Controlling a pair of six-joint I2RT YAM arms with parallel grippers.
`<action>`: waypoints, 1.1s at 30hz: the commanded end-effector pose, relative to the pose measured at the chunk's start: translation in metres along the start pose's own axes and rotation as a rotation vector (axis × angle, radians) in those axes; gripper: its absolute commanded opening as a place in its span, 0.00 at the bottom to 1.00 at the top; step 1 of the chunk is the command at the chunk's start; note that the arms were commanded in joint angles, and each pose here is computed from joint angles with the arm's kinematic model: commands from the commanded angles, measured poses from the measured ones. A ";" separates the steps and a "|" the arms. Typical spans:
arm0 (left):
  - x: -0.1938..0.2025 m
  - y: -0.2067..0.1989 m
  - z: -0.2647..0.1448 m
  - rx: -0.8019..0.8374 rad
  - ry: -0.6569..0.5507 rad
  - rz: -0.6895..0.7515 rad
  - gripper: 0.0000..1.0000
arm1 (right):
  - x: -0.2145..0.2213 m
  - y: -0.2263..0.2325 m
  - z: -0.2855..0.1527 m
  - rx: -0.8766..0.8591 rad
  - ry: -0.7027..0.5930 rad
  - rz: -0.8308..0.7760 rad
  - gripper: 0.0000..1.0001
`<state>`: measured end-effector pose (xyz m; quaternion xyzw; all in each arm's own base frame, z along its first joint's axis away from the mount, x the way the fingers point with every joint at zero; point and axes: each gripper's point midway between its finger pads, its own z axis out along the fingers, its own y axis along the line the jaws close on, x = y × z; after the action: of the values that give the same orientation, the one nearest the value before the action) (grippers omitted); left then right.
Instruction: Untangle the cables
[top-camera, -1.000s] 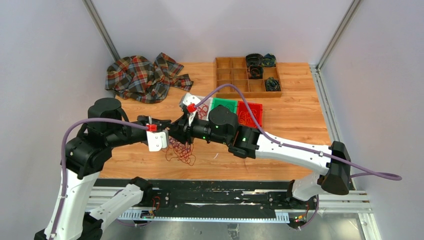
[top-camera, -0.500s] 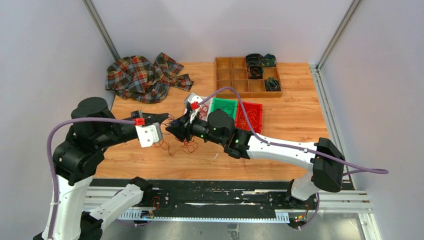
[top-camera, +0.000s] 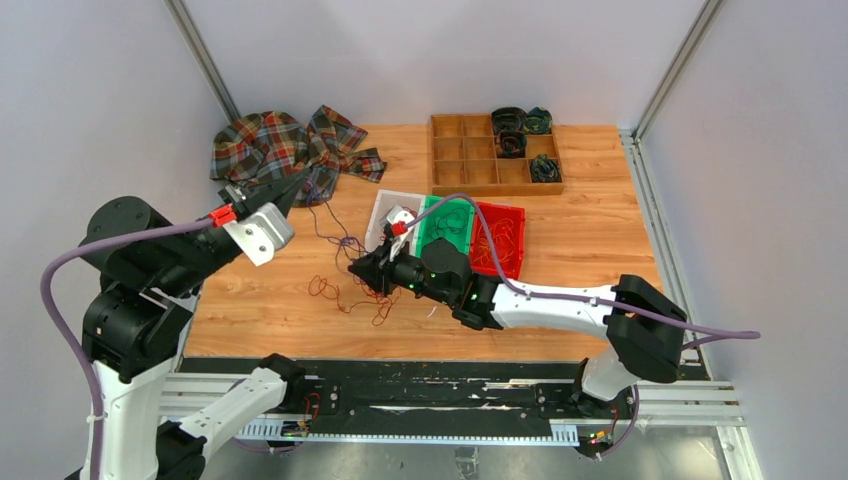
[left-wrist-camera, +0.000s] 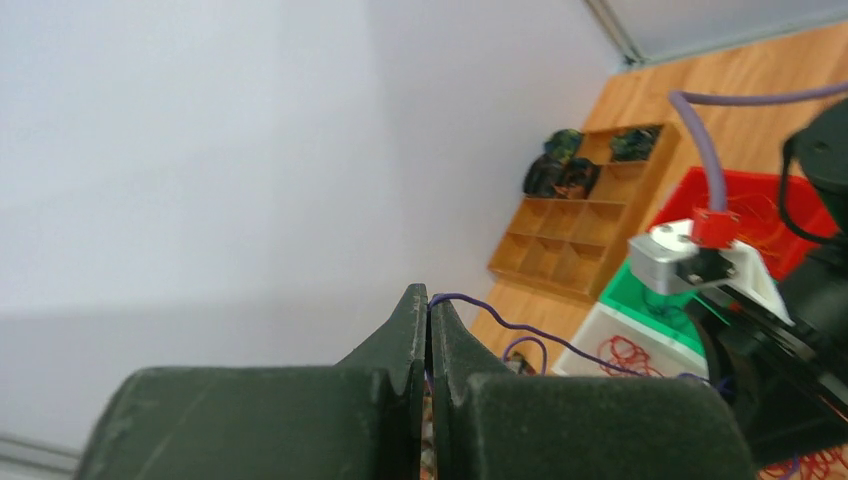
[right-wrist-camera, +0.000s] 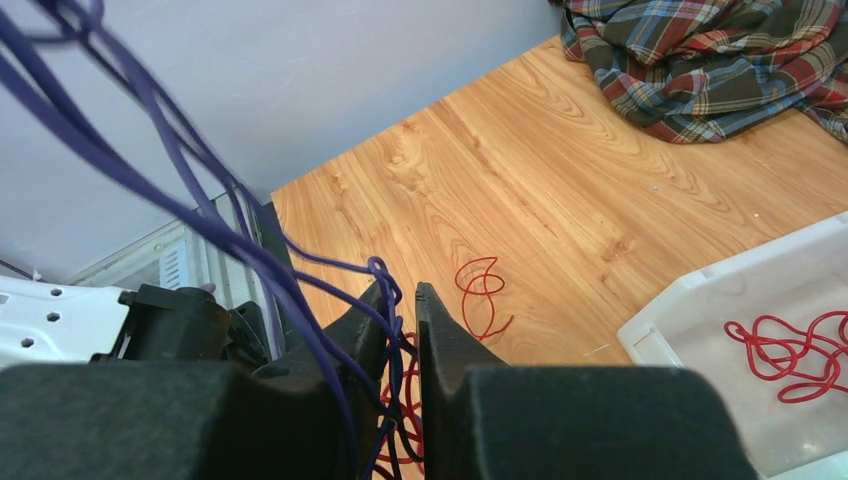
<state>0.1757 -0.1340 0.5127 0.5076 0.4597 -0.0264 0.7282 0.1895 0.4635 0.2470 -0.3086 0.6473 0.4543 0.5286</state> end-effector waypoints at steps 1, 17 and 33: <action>-0.038 0.059 -0.010 -0.244 -0.094 0.067 0.00 | 0.024 -0.019 -0.001 0.060 0.038 0.007 0.16; -0.048 0.098 -0.022 -0.437 -0.103 0.130 0.01 | 0.046 -0.038 -0.017 0.143 0.073 -0.001 0.41; -0.055 0.090 -0.019 -0.377 -0.130 0.132 0.00 | -0.065 -0.015 0.003 0.065 -0.083 -0.175 0.48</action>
<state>0.1840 -0.0959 0.6109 0.3802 0.3837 0.0871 0.8371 0.2140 0.4461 0.2914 -0.3096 0.6275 0.4011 0.5912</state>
